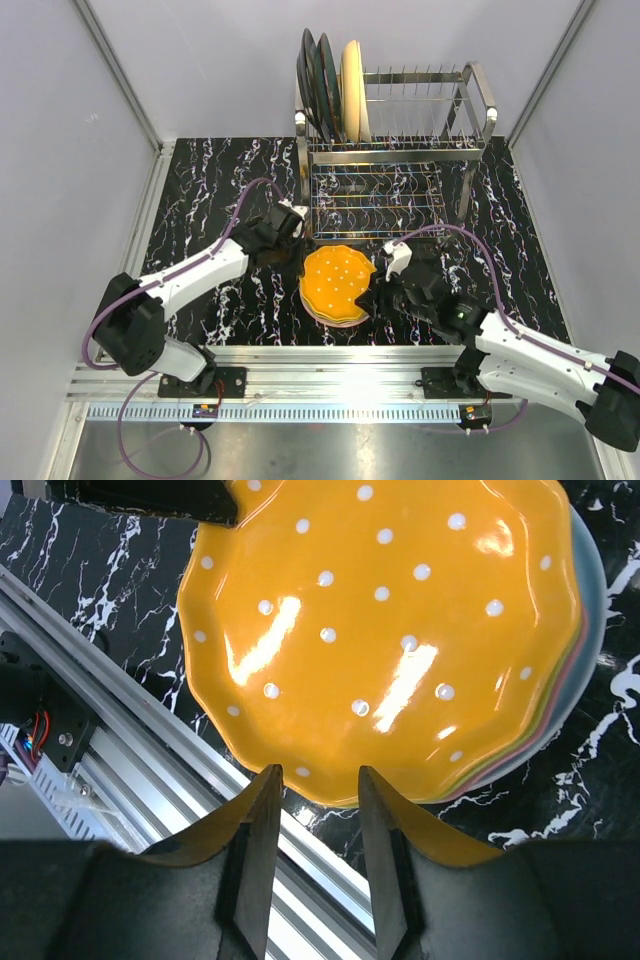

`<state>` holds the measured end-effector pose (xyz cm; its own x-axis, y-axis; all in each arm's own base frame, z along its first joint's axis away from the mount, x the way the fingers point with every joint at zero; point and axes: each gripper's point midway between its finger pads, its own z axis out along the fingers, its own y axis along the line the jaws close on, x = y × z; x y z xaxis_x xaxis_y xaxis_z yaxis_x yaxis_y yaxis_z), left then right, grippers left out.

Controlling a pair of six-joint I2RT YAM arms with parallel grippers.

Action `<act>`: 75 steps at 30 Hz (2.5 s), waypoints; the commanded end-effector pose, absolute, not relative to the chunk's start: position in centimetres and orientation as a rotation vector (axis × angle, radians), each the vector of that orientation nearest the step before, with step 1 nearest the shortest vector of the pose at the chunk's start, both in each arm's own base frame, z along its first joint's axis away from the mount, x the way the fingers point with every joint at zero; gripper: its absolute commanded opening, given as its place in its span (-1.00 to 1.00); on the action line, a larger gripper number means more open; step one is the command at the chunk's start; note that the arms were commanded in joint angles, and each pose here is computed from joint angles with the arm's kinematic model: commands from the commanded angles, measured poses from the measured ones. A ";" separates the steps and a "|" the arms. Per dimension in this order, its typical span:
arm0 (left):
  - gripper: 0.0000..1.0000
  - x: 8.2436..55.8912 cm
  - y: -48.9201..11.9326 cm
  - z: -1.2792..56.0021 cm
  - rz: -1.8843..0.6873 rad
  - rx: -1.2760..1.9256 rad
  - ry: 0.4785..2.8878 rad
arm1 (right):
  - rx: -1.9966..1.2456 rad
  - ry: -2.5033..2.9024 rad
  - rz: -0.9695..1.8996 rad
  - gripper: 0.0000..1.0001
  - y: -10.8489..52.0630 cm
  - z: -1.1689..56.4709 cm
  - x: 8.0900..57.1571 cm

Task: Load the plates into the dish rack
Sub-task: Grab a plate with the left arm, then pass the plate from the left arm to the right

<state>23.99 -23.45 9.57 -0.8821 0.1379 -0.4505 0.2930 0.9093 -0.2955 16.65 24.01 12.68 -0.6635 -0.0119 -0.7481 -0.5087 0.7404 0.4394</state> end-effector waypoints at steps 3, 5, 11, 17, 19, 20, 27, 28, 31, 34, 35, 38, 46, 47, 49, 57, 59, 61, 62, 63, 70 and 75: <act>-1.00 25.1 -24.5 15.0 -0.577 0.301 2.513 | -0.424 2.060 0.887 0.02 27.0 16.8 17.5; -1.00 25.1 -24.6 15.7 -0.595 0.294 2.504 | -0.460 2.047 0.871 0.10 27.7 17.3 17.3; -1.00 24.8 -24.8 16.5 -0.615 0.288 2.514 | -0.526 1.998 0.762 0.40 28.9 18.0 17.3; -1.00 24.8 -24.6 17.4 -0.613 0.277 2.501 | -0.595 1.936 0.566 0.53 30.2 18.2 16.7; -1.00 24.8 -24.5 17.6 -0.608 0.273 2.501 | -0.633 1.926 0.483 0.58 31.2 17.8 16.3; -1.00 24.9 -24.5 17.7 -0.606 0.274 2.499 | -0.651 1.923 0.448 0.64 31.5 17.5 16.0; -1.00 24.7 -24.5 18.3 -0.613 0.275 2.501 | -0.697 1.900 0.200 0.78 33.8 15.6 15.9; -1.00 24.7 -24.5 18.6 -0.617 0.273 2.497 | -0.687 1.903 0.143 0.78 33.8 15.2 16.2; -1.00 24.7 -24.4 19.3 -0.620 0.269 2.486 | -0.677 1.896 0.083 0.81 33.9 14.8 16.6; -1.00 24.5 -24.4 19.9 -0.631 0.274 2.480 | -0.660 1.891 0.036 0.81 33.5 14.4 16.9; -1.00 24.4 -24.4 20.1 -0.634 0.276 2.475 | -0.659 1.890 0.030 0.81 33.5 14.4 16.9; -1.00 24.2 -24.3 20.6 -0.641 0.278 2.470 | -0.672 1.893 -0.004 0.81 33.5 13.8 17.0; -1.00 23.8 -24.7 21.7 -0.693 0.289 2.449 | -0.676 1.877 -0.118 0.75 33.9 13.1 17.3; -1.00 23.8 -24.7 21.7 -0.695 0.286 2.450 | -0.674 1.875 -0.123 0.73 33.9 13.2 17.4; -1.00 23.6 -24.8 22.0 -0.711 0.288 2.447 | -0.660 1.867 -0.134 0.72 33.9 13.3 17.5; -1.00 23.4 -24.7 22.2 -0.715 0.286 2.447 | -0.648 1.862 -0.170 0.37 33.7 13.0 17.6; -1.00 23.4 -24.7 22.3 -0.718 0.284 2.442 | -0.647 1.861 -0.168 0.30 33.6 13.1 17.5; -1.00 23.6 -24.8 22.4 -0.720 0.285 2.437 | -0.649 1.855 -0.164 0.19 33.7 13.3 17.2; -1.00 23.6 -24.8 22.4 -0.717 0.286 2.438 | -0.650 1.852 -0.167 0.16 33.7 13.4 17.1; -1.00 23.8 -24.9 22.7 -0.719 0.285 2.430 | -0.653 1.843 -0.177 0.12 33.8 13.8 16.9; -1.00 24.7 -25.6 23.1 -0.715 0.285 2.426 | -0.647 1.829 -0.133 -0.29 34.3 14.7 15.8; -0.93 25.0 -25.6 22.6 -0.701 0.281 2.435 | -0.598 1.831 -0.075 -0.46 33.6 15.7 15.3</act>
<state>23.46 -23.91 19.17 -0.8608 0.0761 -0.5033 0.2929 0.8827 -0.3675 15.32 34.10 13.09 -0.2209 -0.5434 -0.8098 -0.4080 0.8057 -0.4294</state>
